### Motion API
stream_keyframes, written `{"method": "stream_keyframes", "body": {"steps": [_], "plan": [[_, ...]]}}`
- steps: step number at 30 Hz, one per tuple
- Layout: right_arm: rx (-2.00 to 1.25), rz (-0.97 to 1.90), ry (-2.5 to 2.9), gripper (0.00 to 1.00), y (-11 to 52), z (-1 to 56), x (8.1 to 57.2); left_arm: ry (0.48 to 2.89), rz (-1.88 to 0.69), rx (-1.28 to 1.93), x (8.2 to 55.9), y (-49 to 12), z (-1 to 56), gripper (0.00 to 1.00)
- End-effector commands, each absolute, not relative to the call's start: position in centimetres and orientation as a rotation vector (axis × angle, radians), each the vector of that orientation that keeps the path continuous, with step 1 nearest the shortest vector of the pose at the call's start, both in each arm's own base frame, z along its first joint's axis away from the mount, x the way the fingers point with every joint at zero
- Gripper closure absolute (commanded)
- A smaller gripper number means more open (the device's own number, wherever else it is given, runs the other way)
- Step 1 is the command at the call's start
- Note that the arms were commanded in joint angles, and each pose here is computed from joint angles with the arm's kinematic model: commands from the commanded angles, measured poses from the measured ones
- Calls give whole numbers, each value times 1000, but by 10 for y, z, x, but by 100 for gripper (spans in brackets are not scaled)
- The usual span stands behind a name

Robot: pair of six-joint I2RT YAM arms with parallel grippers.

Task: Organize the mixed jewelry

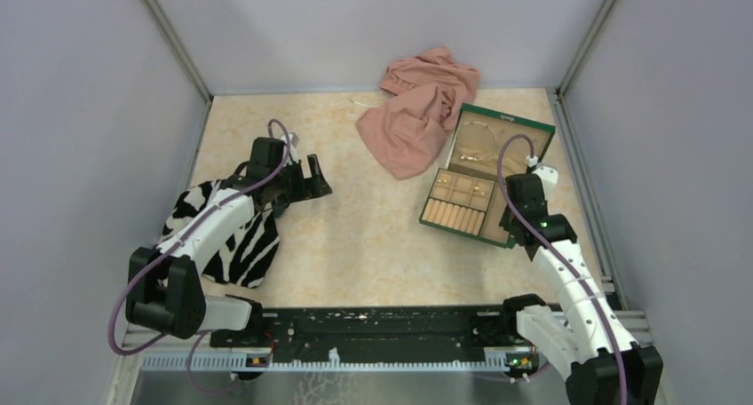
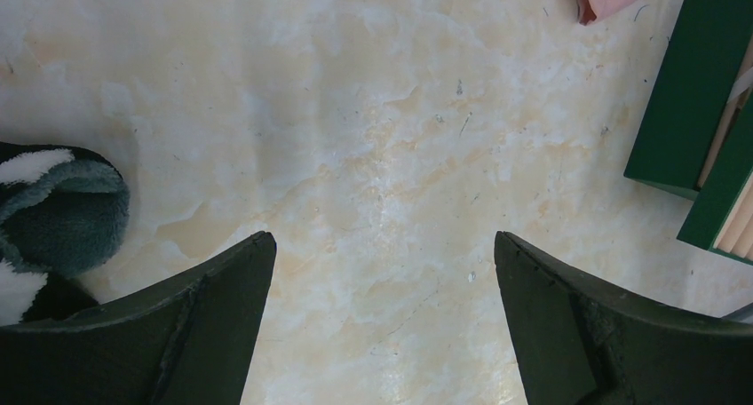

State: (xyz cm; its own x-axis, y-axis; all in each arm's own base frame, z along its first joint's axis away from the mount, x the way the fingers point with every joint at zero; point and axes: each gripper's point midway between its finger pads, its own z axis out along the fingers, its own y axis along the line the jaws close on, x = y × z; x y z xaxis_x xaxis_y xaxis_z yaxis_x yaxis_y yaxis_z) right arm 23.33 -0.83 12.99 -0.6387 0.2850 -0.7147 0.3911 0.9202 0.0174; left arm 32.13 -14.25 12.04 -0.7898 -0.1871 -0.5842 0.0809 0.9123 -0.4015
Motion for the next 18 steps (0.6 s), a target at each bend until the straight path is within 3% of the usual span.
{"method": "stream_keyframes", "body": {"steps": [1, 18], "plan": [[534, -196, 2164, 100, -23, 151, 254, 2377, -565, -46, 334, -147, 132, 1], [588, -206, 2120, 100, -44, 152, 265, 2404, -549, -27, 332, -146, 125, 1]]}}
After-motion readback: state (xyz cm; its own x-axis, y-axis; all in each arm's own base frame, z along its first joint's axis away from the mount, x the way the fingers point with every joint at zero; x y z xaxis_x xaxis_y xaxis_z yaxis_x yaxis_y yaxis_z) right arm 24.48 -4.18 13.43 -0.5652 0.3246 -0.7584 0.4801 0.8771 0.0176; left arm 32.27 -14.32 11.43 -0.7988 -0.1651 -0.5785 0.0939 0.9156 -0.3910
